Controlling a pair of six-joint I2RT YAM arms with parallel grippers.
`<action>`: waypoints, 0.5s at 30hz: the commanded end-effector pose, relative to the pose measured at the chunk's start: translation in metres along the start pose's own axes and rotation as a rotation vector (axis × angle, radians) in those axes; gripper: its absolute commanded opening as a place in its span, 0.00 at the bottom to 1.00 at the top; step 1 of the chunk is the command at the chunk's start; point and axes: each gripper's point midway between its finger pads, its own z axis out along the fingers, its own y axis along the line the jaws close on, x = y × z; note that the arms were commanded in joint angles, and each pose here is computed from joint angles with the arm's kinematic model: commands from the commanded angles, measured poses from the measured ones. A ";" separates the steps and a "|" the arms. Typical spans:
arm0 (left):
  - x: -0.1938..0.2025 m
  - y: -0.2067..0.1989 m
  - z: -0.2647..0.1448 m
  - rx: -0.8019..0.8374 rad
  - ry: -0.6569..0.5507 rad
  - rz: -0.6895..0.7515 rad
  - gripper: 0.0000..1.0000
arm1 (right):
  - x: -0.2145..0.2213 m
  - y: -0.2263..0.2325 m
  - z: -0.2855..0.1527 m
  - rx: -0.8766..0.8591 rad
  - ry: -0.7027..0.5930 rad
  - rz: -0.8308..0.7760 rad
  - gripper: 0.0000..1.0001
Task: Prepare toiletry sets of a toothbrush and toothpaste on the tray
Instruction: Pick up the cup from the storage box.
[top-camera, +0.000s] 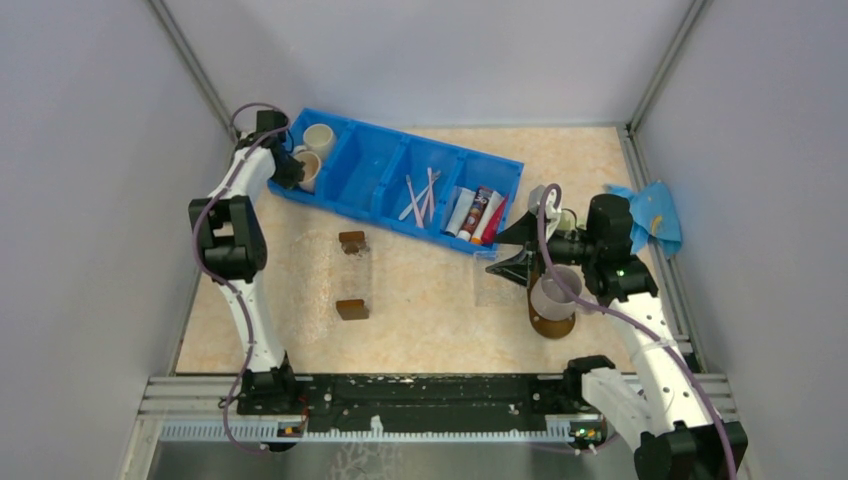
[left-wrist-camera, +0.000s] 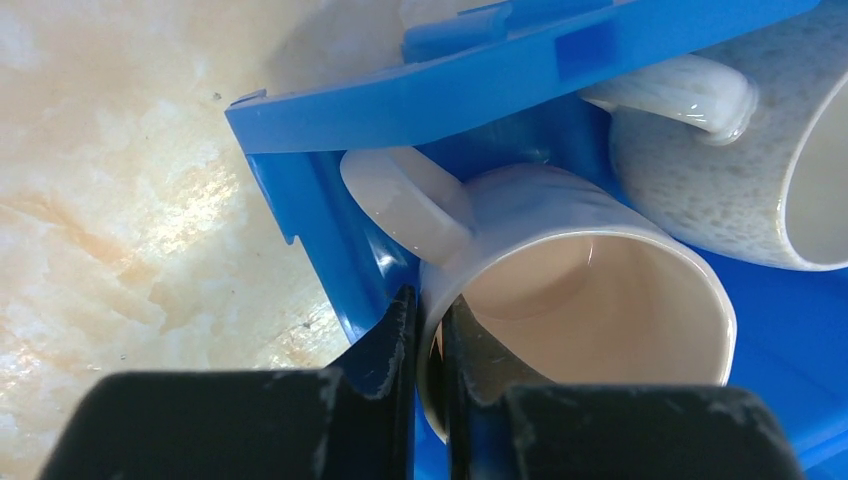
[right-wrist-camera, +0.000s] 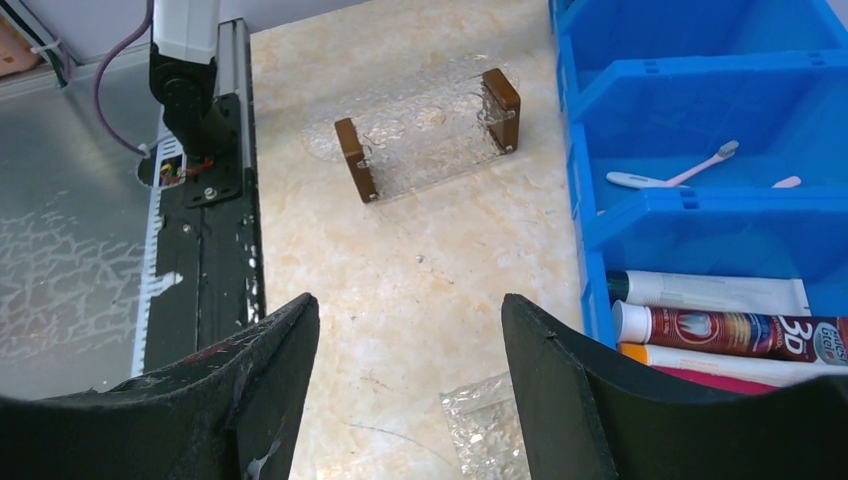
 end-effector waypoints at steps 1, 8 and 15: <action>-0.033 -0.025 -0.040 0.102 -0.080 -0.030 0.06 | -0.008 0.003 0.001 -0.010 -0.009 -0.040 0.67; -0.055 -0.038 -0.080 0.189 -0.151 -0.003 0.02 | -0.008 0.003 0.001 -0.011 -0.009 -0.041 0.67; -0.071 -0.045 -0.123 0.286 -0.230 0.035 0.00 | -0.009 0.004 0.001 -0.012 -0.011 -0.044 0.67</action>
